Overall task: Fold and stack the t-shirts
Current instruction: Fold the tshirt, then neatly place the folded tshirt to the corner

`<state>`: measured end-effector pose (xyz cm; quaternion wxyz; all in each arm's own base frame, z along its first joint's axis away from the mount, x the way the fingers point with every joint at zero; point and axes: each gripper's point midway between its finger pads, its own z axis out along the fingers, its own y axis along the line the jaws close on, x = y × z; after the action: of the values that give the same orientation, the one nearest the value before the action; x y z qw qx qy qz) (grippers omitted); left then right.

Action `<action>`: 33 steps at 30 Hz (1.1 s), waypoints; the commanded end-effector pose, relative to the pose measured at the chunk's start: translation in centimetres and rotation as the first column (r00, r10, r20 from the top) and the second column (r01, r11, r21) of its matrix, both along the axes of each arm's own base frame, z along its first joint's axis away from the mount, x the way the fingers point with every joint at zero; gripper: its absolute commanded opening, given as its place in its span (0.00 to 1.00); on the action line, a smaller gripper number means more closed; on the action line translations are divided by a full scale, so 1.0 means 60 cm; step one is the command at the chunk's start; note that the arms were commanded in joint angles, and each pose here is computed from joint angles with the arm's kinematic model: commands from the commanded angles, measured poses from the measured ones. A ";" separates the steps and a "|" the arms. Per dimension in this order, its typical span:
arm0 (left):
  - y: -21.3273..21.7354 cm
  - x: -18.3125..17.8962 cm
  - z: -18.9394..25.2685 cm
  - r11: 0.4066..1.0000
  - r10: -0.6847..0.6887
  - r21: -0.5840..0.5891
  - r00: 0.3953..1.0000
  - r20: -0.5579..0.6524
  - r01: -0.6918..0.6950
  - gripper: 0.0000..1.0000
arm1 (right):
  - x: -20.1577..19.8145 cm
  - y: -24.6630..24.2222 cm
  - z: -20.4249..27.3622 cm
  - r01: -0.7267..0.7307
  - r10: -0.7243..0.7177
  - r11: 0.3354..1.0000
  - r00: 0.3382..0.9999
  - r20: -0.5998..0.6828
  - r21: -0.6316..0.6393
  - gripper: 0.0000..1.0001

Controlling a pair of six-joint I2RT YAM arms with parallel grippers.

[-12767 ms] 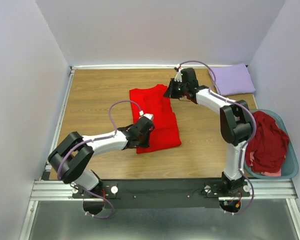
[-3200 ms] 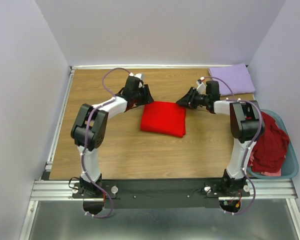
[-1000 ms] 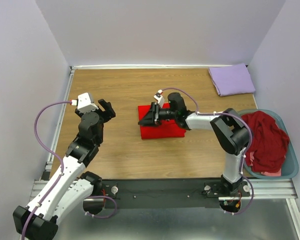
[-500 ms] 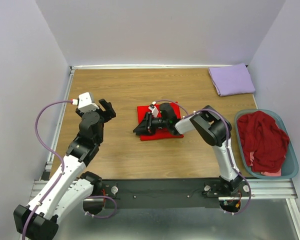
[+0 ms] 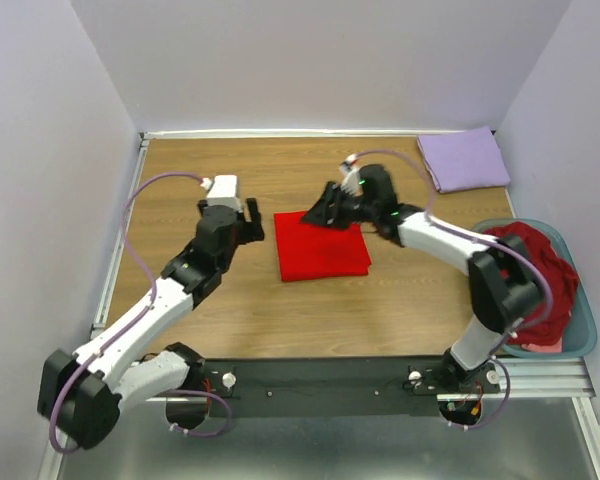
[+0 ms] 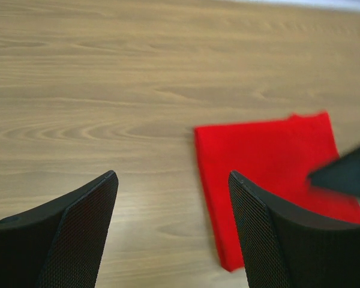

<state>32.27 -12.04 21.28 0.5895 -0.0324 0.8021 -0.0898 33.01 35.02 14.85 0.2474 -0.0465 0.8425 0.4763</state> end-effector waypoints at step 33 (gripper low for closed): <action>-0.516 -0.090 -0.283 0.555 -0.496 0.489 0.740 -0.454 0.672 0.60 | -0.033 -0.499 -0.108 0.494 -0.587 0.670 0.810 0.012 -0.554 1.00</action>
<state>26.08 -42.30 4.87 0.3799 0.4177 0.8253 -0.0084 31.95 5.74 8.74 0.2899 0.1709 0.9303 0.1459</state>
